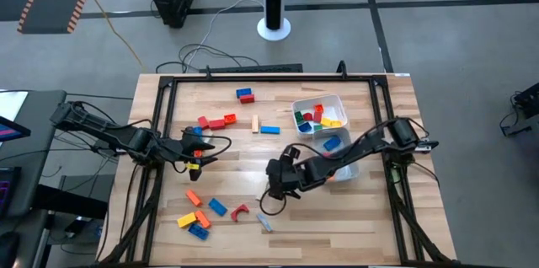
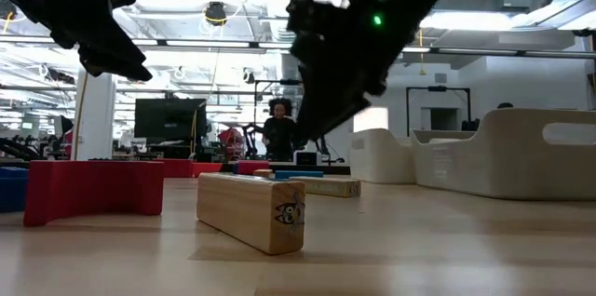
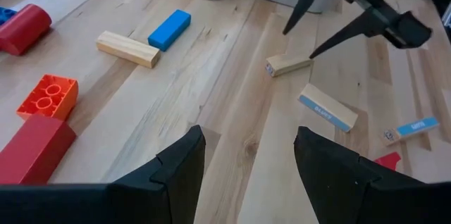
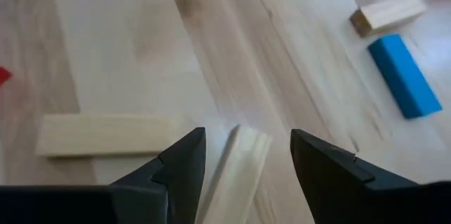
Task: Sort blocks by size
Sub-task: Put the large brown wooden block into the gray bin
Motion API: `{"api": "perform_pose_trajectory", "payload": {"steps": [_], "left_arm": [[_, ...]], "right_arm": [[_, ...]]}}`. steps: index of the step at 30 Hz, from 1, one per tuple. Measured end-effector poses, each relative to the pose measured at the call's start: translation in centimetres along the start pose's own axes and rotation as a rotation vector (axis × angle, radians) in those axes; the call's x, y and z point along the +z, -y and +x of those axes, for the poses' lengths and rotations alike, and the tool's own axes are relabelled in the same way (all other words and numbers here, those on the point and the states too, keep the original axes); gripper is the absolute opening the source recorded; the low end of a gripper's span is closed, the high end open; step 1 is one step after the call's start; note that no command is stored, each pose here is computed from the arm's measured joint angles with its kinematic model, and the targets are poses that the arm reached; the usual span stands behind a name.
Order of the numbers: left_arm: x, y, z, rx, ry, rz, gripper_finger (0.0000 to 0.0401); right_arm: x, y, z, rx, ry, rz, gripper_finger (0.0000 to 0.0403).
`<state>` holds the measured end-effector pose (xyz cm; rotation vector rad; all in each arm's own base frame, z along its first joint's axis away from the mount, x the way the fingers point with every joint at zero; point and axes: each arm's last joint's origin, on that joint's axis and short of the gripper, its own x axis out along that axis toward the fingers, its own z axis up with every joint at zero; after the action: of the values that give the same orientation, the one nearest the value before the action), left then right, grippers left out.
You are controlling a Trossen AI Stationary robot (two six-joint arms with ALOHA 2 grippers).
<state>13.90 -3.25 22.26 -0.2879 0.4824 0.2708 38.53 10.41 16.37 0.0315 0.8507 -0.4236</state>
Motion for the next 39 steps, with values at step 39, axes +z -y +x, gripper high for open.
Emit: {"api": "perform_pose_trajectory", "payload": {"steps": [39], "left_arm": [[0.0,0.0,0.0,-0.002,0.0,0.012,0.0208]], "right_arm": [[-4.8,1.3,2.8,0.062,-0.001,0.13,0.0127]]}}
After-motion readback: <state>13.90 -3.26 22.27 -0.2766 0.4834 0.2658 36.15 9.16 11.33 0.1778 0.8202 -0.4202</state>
